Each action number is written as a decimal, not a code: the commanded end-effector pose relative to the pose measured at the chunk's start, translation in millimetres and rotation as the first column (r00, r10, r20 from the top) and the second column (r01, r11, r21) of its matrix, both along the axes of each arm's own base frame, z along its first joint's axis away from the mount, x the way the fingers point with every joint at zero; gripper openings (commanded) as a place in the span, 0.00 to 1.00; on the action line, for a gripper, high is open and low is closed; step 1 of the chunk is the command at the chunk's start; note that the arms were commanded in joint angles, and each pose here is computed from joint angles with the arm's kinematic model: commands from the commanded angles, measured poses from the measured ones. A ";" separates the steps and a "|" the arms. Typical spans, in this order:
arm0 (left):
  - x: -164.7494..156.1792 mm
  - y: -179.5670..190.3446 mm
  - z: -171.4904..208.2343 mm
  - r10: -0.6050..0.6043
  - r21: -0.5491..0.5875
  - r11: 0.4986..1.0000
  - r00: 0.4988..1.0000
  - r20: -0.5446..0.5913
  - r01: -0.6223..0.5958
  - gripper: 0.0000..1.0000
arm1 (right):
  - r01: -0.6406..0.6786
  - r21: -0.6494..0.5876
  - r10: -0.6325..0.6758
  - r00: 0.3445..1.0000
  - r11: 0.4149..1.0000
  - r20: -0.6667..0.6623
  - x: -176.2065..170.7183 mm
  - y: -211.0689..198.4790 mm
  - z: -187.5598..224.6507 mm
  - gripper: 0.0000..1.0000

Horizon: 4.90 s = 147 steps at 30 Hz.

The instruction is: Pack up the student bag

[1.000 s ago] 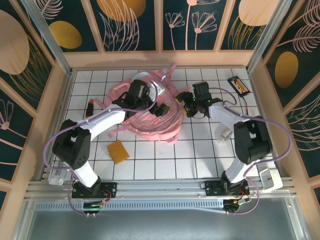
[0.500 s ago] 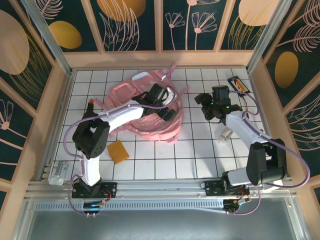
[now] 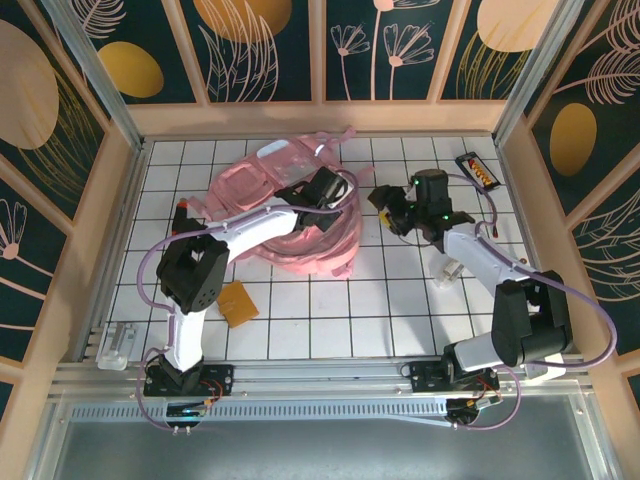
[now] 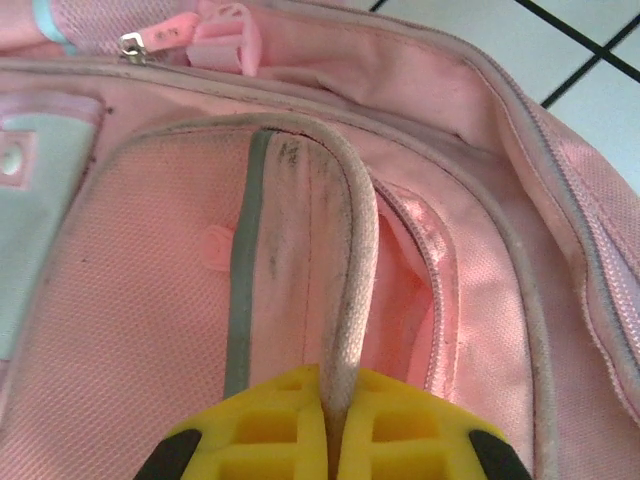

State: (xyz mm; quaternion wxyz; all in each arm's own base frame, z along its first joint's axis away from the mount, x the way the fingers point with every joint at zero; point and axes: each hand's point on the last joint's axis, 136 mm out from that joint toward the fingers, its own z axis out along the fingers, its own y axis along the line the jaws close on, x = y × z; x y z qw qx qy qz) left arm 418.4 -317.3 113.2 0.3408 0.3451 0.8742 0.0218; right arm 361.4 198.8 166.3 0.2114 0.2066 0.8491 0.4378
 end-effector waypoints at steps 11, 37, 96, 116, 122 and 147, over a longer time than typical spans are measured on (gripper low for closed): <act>9.4 -26.2 98.5 0.074 -0.438 0.889 0.985 -0.156 -0.136 0.00 | -0.559 -0.168 0.493 0.503 0.812 0.710 -59.6 93.8 40.5 0.57; 0.1 -38.8 106.8 0.008 -0.533 0.832 0.963 -0.271 -0.156 0.00 | 0.078 -0.881 0.881 -0.132 0.466 0.454 -3.8 102.1 0.6 0.71; 46.6 -35.1 182.9 0.049 -0.784 0.572 0.964 -0.260 -0.241 0.00 | 0.436 -0.889 0.847 -0.518 0.141 -0.120 -111.5 145.1 -101.7 0.65; 33.7 -36.3 183.1 0.016 -0.809 0.525 0.954 -0.299 -0.263 0.00 | 0.282 -0.805 0.843 -0.315 0.522 0.436 -65.0 91.1 23.0 0.99; 35.0 -36.3 188.8 0.018 -0.816 0.518 0.957 -0.289 -0.256 0.00 | -0.008 -0.697 0.679 -0.216 0.717 0.701 -35.9 90.5 48.0 0.99; 58.4 -32.9 219.6 0.097 -0.833 0.499 0.970 -0.221 -0.239 0.00 | 0.027 -0.983 0.886 -0.438 0.182 0.152 -97.4 137.6 -102.3 0.84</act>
